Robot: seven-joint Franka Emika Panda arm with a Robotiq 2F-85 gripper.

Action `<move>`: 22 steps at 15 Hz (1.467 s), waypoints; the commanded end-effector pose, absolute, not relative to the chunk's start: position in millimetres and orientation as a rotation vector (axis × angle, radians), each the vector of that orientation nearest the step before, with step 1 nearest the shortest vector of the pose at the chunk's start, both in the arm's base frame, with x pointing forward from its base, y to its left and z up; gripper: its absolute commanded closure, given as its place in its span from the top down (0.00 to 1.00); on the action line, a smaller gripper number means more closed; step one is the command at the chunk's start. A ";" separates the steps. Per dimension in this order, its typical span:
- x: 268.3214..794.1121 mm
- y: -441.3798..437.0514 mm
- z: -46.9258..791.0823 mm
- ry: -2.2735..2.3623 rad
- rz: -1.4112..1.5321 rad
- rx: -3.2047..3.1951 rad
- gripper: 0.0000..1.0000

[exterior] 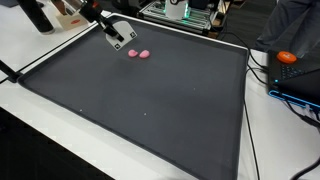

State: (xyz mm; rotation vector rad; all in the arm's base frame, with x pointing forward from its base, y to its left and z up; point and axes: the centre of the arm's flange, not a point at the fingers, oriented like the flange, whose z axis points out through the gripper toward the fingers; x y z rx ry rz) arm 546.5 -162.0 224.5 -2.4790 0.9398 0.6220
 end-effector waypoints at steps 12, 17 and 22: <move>574.5 -73.2 251.8 0.517 0.659 -2.785 0.01; 581.0 -13.0 254.9 0.243 0.743 -2.957 0.01; 576.7 35.5 248.5 -0.046 0.851 -3.067 0.01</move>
